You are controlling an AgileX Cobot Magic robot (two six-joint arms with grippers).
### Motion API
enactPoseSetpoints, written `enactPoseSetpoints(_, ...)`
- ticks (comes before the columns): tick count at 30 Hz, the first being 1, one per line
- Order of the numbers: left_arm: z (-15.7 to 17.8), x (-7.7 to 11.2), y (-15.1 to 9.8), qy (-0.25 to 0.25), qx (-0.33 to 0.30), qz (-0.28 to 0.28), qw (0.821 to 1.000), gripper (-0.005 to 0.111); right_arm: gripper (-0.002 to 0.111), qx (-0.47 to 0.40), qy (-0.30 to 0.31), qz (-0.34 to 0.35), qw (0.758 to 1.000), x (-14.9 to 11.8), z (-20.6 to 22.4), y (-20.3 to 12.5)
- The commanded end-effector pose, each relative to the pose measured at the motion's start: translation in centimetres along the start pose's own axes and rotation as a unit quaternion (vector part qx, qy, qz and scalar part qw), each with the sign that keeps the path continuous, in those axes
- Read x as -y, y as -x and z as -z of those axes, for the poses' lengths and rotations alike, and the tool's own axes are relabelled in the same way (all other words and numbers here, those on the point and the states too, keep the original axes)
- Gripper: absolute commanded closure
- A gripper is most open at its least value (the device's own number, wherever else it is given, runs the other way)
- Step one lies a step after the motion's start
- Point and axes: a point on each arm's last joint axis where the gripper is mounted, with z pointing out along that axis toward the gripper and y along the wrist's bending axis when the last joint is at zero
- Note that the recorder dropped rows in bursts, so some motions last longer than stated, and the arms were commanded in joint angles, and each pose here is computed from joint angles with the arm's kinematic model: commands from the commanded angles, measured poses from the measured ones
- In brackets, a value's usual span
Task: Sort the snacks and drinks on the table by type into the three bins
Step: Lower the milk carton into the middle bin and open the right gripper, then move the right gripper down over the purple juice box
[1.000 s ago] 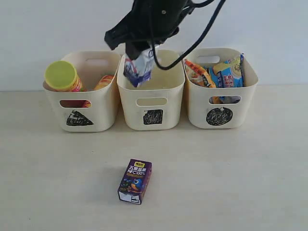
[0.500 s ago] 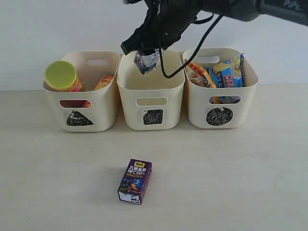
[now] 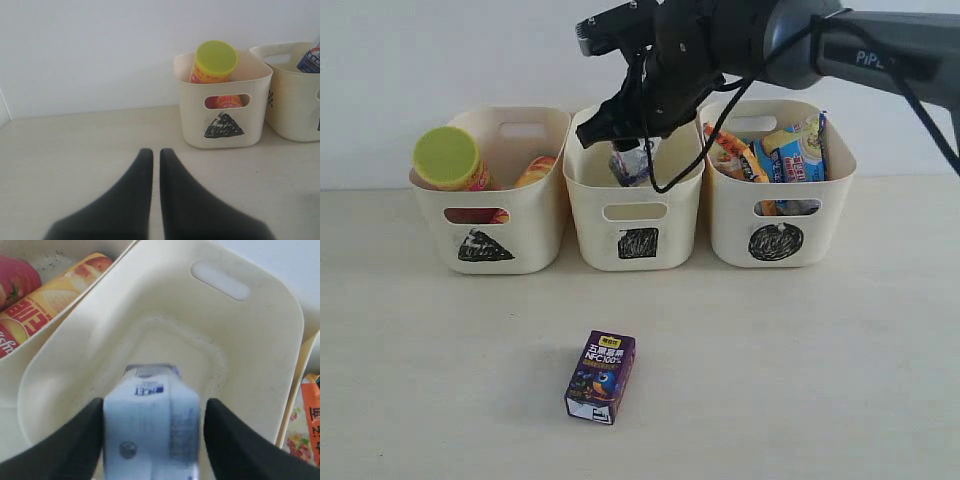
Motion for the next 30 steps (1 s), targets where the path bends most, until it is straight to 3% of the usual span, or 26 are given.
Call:
enactPoseSetpoints(1,0.0,0.1,-0.1,-0.006,0.001,0.010,1.000,0.103,0.038,0.022,-0.010,0.005,1.000,0.6,0.7,0.8)
enactPoseSetpoints(7,0.0,0.1,-0.1,-0.006,0.001,0.010,1.000,0.103,0.038,0.018,-0.019,0.004,1.000,1.1,2.8,1.5)
enactPoseSetpoints(13,0.0,0.1,-0.1,-0.006,0.001,0.010,1.000,0.103,0.039,-0.043,-0.018,-0.014,0.999,1.5,5.9,1.3)
enactPoseSetpoints(16,0.0,0.1,-0.1,-0.006,0.001,0.010,1.000,0.103,0.052,-0.083,-0.002,-0.035,0.996,1.4,7.4,1.0)
enactPoseSetpoints(22,0.0,0.1,-0.1,-0.006,0.001,0.010,1.000,0.103,0.095,-0.194,0.078,-0.066,0.976,-0.1,9.0,-0.7)
enactPoseSetpoints(24,0.0,0.1,-0.1,-0.006,0.001,0.010,1.000,0.103,0.108,-0.193,0.119,-0.059,0.972,-0.7,9.1,-0.6)
enactPoseSetpoints(27,0.0,0.1,-0.1,-0.006,0.001,0.010,1.000,0.103,0.108,-0.189,0.182,-0.073,0.962,-2.0,9.5,-0.5)
enactPoseSetpoints(30,0.0,0.1,-0.1,-0.006,0.001,0.010,1.000,0.103,0.108,-0.198,0.203,-0.076,0.956,-3.1,9.4,-0.8)
